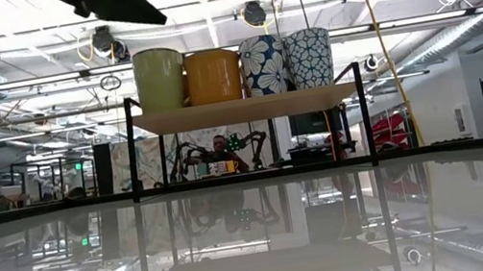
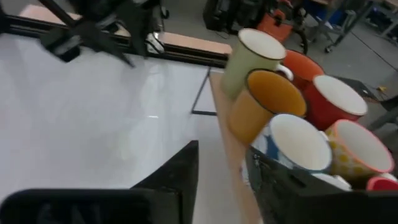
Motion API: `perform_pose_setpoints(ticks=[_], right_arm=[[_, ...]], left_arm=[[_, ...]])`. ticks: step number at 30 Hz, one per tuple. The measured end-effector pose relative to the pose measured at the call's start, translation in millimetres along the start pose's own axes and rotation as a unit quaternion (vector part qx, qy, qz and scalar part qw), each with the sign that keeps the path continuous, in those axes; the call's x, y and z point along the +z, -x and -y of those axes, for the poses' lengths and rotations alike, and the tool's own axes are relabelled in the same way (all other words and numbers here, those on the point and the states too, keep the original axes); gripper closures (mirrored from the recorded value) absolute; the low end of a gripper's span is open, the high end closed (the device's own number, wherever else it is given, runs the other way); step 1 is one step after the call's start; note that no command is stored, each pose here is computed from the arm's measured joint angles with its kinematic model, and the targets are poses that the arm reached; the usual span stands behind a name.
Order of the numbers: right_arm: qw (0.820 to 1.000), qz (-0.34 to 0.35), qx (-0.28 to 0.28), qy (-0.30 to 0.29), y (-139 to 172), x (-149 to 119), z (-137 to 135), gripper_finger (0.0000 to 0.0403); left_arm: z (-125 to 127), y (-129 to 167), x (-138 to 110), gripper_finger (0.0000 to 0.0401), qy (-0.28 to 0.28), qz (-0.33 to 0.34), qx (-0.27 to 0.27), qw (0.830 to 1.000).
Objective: Place coffee mugs
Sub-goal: Return to Home Position
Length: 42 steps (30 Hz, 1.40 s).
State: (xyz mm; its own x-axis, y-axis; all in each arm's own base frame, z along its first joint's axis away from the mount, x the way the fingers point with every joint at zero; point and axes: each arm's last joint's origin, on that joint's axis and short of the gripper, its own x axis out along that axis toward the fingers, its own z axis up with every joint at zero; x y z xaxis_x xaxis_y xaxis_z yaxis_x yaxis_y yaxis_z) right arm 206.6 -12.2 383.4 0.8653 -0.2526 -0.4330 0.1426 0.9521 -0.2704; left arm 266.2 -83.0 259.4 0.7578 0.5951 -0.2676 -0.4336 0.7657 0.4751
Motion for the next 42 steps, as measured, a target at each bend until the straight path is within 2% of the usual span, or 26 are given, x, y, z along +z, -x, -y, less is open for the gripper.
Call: perform_pose_setpoints(ticks=[3, 10, 15, 20, 25, 32, 40, 42], right_arm=[[1.000, 0.023, 0.010, 0.002, 0.6, -10.1, -8.4, 0.0319], [0.998, 0.060, 0.025, 0.004, 3.0, -37.9, -22.3, 0.0394], [0.996, 0.084, 0.029, 0.002, 3.9, -55.5, -28.4, 0.0399], [0.995, 0.089, 0.033, 0.006, 2.7, -71.4, -33.1, 0.0402], [0.996, 0.077, 0.035, 0.011, -0.8, -85.0, -36.2, 0.0402], [0.996, 0.080, 0.035, 0.016, -10.5, -101.6, -42.0, 0.0403], [0.994, 0.091, 0.034, 0.040, -20.8, -118.7, -48.1, 0.0403], [0.992, 0.105, 0.052, 0.042, -21.6, -119.3, -49.8, 0.0403]], left_arm=[[-8.6, 1.6, 0.2, 0.0328, -0.011, -0.005, 0.004, 1.000], [-33.8, 11.8, 6.6, 0.0381, 0.017, 0.005, -0.006, 1.000], [-53.0, 25.5, 10.1, 0.0396, 0.037, 0.018, -0.022, 0.999], [-74.3, 41.2, 8.9, 0.0396, 0.085, 0.044, -0.030, 0.995], [-88.2, 53.6, -13.3, 0.0396, 0.135, 0.106, -0.065, 0.983], [-104.1, 65.0, -64.7, 0.0396, 0.176, 0.135, -0.062, 0.973], [-114.2, 77.3, -94.8, 0.0396, 0.216, 0.201, -0.152, 0.943], [-114.8, 78.6, -99.4, 0.0396, 0.218, 0.209, -0.160, 0.940]])
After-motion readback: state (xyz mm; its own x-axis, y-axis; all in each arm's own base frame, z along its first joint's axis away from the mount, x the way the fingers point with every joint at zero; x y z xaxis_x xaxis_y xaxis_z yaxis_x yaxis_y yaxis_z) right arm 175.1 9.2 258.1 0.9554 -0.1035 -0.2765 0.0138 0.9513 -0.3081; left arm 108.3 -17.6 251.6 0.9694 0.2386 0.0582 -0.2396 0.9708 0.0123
